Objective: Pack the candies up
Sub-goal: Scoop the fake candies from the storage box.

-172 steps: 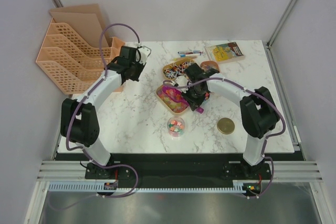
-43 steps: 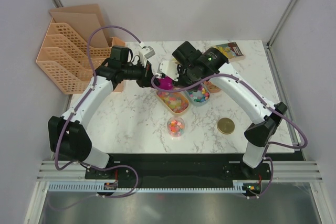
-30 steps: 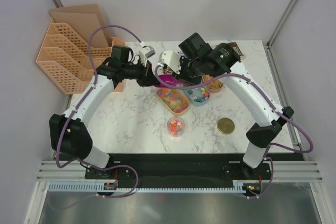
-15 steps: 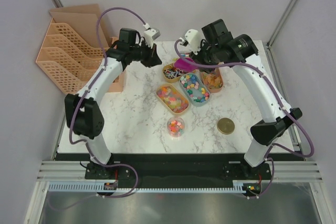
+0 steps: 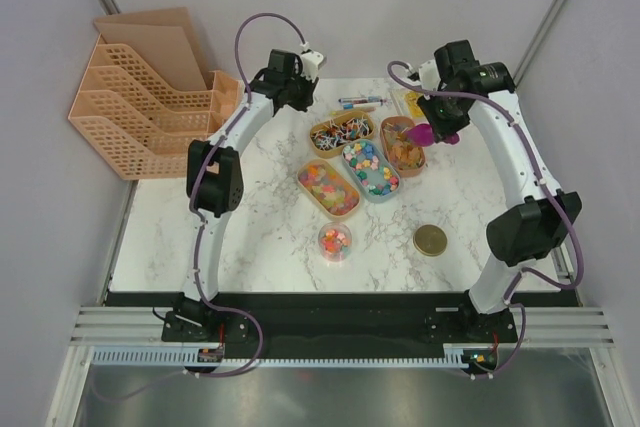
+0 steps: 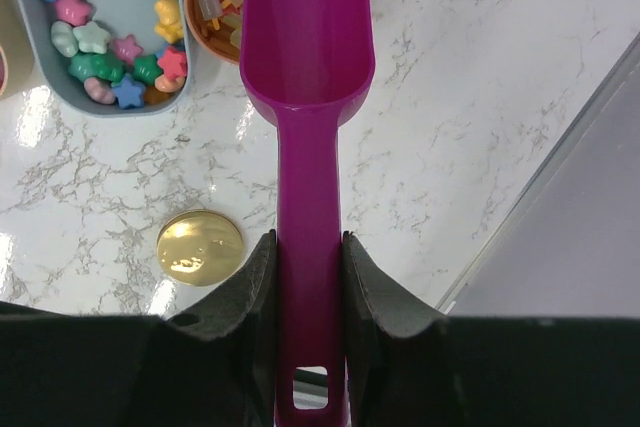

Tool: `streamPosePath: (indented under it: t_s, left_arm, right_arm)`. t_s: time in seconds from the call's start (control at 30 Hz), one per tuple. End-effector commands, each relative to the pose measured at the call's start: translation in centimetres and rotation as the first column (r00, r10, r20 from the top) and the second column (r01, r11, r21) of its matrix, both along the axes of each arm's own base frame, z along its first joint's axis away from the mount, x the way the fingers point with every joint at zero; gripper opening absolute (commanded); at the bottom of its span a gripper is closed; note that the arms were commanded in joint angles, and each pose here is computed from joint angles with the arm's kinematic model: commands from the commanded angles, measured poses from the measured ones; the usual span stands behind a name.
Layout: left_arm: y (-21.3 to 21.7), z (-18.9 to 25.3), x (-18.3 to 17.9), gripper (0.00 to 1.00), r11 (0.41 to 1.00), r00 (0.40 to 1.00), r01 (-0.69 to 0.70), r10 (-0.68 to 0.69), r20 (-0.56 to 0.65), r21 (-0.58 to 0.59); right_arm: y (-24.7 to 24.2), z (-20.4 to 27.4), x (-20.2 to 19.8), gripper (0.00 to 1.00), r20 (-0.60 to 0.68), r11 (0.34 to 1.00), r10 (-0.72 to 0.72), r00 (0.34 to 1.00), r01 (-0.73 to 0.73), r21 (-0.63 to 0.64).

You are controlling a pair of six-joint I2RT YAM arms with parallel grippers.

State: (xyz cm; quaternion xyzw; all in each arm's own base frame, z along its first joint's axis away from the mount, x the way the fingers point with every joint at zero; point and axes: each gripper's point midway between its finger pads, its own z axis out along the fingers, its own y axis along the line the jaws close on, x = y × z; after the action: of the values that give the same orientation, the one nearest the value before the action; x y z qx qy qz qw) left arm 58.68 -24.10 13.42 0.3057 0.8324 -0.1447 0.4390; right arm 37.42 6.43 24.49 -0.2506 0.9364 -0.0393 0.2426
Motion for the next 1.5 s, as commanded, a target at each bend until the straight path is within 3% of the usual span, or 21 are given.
streamPosePath:
  t_s: [0.0,0.17,0.23,0.37,0.53,0.7,1.03,1.47]
  left_arm:
    - [-1.1,4.9,2.5,0.02,0.999,0.982,-0.015,0.008,0.187,0.033]
    - [-1.5,4.3,0.8,0.02,0.999,0.985,0.033,-0.038,0.168,0.038]
    - [-1.2,5.0,1.1,0.02,0.998,0.972,0.031,-0.043,0.230,0.056]
    - [-0.4,3.1,2.2,0.02,0.995,0.970,-0.014,-0.010,0.245,0.096]
    - [-0.4,2.4,1.9,0.02,0.998,0.979,-0.046,0.034,0.202,0.052]
    - [-0.6,1.8,-0.3,0.02,0.999,0.989,-0.028,0.025,0.144,0.018]
    - [1.3,0.4,-2.6,0.02,0.996,0.993,-0.063,0.056,0.103,0.066]
    - [2.4,0.3,-2.9,0.02,0.997,0.997,-0.074,0.073,0.037,0.037]
  right_arm:
    - [0.0,-1.2,0.2,0.00,-0.022,0.999,-0.046,0.999,0.046,0.000]
    - [-0.2,-4.2,-1.0,0.00,-0.121,0.998,-0.066,0.990,0.064,-0.023]
    - [-0.5,-4.8,-1.0,0.00,-0.141,0.996,-0.077,0.987,0.071,-0.047]
    - [-0.6,-5.3,-1.5,0.00,-0.181,0.996,-0.082,0.980,0.072,-0.061]
    - [-0.6,-7.5,-2.9,0.00,-0.273,0.995,-0.085,0.958,0.070,-0.067]
    - [0.1,-8.4,-1.8,0.00,-0.293,0.996,-0.081,0.953,0.067,-0.057]
    - [3.1,-10.7,0.3,0.00,-0.330,0.999,-0.045,0.943,0.037,-0.032]
    - [4.8,-13.1,1.8,0.00,-0.358,0.999,-0.045,0.933,0.040,-0.024]
